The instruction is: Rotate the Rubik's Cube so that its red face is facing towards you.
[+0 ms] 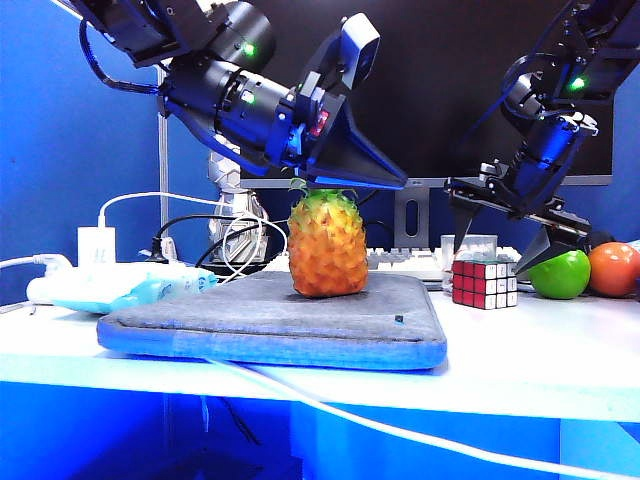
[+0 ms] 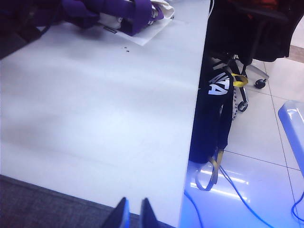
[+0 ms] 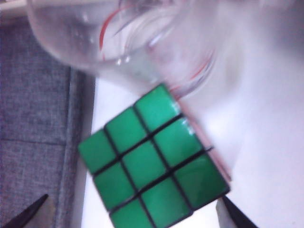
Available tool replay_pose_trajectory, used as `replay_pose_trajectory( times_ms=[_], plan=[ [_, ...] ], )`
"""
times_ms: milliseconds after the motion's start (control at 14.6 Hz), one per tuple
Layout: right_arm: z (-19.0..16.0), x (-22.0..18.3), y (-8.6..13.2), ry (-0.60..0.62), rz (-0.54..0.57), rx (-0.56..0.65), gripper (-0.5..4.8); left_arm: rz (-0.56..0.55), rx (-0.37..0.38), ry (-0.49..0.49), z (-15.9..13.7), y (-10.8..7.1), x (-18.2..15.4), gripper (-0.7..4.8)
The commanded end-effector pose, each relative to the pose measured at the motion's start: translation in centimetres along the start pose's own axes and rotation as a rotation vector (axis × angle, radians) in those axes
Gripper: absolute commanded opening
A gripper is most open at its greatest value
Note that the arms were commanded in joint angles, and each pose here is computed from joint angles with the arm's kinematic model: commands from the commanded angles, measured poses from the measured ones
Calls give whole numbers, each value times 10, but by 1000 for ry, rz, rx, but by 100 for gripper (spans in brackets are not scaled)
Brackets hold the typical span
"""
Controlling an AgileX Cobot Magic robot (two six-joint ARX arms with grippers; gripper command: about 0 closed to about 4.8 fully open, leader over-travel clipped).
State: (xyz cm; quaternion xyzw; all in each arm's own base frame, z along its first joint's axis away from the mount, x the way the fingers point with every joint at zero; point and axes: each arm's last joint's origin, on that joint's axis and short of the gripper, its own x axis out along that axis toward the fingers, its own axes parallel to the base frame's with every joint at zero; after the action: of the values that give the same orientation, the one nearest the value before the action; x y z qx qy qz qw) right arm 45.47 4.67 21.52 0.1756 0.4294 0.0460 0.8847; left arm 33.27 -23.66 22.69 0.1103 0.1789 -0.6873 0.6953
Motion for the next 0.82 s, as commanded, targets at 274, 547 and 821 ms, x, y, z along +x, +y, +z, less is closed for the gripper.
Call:
replay_pose_trajectory(
  times_ms=[274, 547, 821],
  plan=[
    [-4, 23, -4, -4, 17, -17, 269, -7, -6, -7, 3, -1, -1, 50],
    [6, 20, 2, -9, 76, -17, 416, -5, -1, -10, 3, -1, -1, 50],
    [23, 9, 26, -82, 127, -24, 479, -7, 6, -16, 4, -1, 1, 50]
  ],
)
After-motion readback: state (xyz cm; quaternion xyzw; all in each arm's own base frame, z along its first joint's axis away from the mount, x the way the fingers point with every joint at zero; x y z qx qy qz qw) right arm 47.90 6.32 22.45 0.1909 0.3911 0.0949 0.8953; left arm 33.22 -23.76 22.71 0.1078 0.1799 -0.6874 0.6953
